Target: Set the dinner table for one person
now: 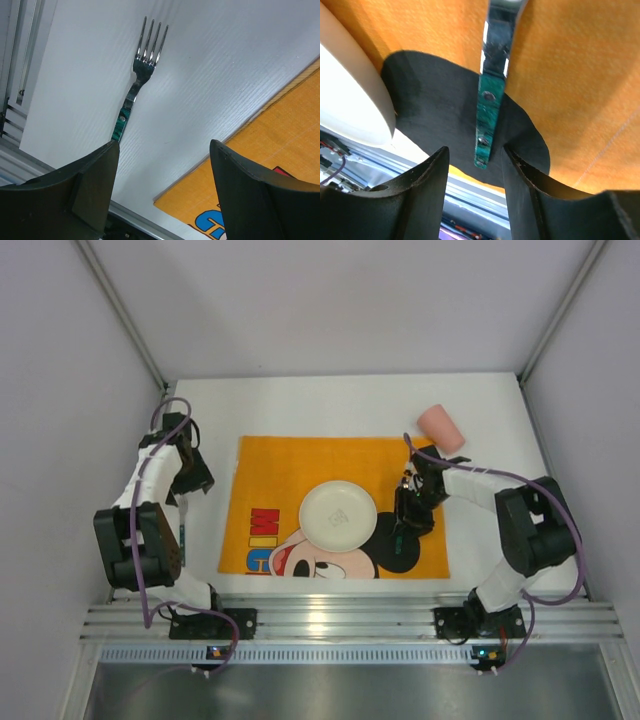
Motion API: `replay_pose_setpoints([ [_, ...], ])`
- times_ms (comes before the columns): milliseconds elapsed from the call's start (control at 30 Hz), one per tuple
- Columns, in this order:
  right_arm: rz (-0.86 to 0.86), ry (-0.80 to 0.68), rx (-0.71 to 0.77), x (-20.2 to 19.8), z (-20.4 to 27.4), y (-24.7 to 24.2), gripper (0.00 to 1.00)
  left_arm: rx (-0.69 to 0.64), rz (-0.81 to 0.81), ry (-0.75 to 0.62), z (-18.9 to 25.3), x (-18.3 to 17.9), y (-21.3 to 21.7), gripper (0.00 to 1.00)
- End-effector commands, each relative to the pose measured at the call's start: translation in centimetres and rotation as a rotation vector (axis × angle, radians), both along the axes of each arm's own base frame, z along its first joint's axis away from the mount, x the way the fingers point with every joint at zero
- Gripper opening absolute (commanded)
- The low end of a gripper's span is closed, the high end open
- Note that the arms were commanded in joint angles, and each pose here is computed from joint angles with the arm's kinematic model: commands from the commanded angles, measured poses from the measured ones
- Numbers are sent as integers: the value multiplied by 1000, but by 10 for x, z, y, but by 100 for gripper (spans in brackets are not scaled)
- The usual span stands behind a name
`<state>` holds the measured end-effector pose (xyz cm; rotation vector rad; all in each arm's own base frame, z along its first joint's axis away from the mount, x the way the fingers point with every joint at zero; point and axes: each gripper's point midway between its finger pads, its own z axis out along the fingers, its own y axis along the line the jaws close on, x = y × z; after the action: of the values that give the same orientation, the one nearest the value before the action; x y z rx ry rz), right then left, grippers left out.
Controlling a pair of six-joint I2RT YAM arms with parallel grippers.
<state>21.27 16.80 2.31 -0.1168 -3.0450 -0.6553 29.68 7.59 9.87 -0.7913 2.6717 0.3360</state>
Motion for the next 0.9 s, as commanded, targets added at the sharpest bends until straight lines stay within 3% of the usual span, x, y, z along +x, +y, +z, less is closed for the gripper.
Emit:
replay_pose_setpoints([
  [0,1,-38,-39,5,21,-9,47,49,9,6,7,-10,9,78],
  [400,50,-135,-110,29,67,-20,50,66,24,74,-23,-22,20,79],
  [567,62,-134,-120,36,71,-20,50,-78,45,92,-46,-26,18,77],
  [867,78,-115,-120,37,68,-19,49,-179,103,105,-80,-30,20,77],
])
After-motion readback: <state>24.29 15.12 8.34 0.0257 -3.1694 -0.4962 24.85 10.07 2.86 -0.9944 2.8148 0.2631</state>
